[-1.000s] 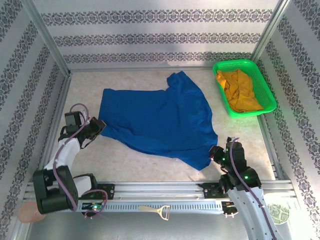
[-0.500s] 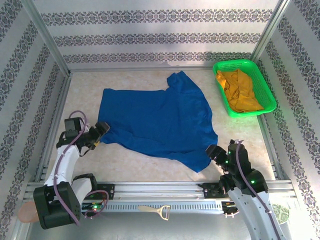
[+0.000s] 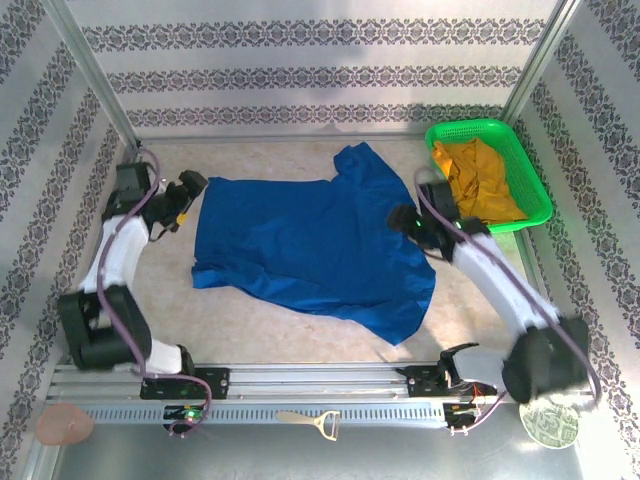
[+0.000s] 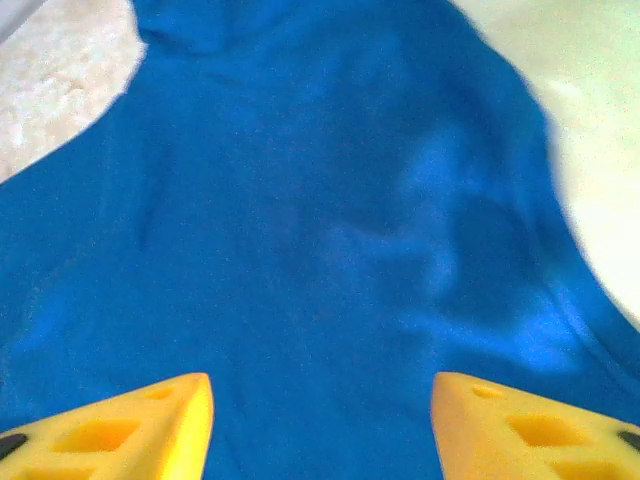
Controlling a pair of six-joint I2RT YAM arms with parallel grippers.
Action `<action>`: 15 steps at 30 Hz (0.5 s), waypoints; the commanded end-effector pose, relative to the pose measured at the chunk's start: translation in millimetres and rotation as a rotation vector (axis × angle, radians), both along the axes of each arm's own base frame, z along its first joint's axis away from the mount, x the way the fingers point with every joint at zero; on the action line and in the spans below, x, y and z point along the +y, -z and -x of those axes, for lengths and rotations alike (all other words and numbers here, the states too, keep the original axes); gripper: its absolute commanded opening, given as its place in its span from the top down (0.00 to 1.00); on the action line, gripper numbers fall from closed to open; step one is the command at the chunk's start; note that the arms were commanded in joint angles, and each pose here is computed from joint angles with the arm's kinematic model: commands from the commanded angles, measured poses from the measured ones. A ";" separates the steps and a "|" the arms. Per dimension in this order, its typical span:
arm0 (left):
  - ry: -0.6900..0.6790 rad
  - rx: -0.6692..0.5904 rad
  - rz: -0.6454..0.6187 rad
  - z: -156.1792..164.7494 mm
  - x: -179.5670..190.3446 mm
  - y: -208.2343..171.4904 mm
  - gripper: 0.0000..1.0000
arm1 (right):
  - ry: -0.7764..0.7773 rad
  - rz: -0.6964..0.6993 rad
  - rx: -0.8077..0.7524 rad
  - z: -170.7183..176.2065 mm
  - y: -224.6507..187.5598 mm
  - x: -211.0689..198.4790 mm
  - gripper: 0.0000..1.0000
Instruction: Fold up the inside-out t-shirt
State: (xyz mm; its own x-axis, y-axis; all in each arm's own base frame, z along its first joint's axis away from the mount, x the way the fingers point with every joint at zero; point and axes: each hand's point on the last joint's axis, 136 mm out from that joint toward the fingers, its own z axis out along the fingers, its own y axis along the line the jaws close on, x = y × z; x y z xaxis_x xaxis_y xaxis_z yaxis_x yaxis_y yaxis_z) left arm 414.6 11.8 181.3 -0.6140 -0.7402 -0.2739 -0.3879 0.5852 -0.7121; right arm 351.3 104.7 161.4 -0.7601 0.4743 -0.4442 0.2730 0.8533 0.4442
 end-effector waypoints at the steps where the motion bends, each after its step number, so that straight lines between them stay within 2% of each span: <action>1: 0.156 0.026 0.008 -42.6 -30.8 12.4 0.00 | -0.135 -0.024 -0.070 -66.2 -10.4 32.3 0.52; 5: 0.263 0.077 -0.028 -94.3 -57.5 36.6 0.00 | -0.150 -0.013 -0.030 -124.2 9.8 46.5 0.74; 8: 0.248 0.088 -0.032 -126.7 -59.1 52.7 0.00 | -0.147 -0.020 0.002 -156.7 31.0 54.8 0.84; 11: 0.205 0.103 -0.031 -147.5 -52.4 70.5 0.00 | -0.135 -0.015 0.049 -178.8 52.8 59.9 0.88; 15: 0.174 0.147 -0.060 -159.1 -42.6 91.2 0.00 | -0.096 -0.012 0.089 -197.9 78.0 61.4 0.88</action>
State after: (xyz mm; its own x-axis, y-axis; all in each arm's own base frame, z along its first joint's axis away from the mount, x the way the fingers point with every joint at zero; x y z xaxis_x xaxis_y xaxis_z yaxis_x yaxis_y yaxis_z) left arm 572.1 -46.1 97.2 -0.7838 -0.5781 -0.2267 -0.3157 0.6854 -0.6561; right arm 545.2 171.1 92.9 -0.8306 0.3808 -0.4065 0.1815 0.8750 0.4489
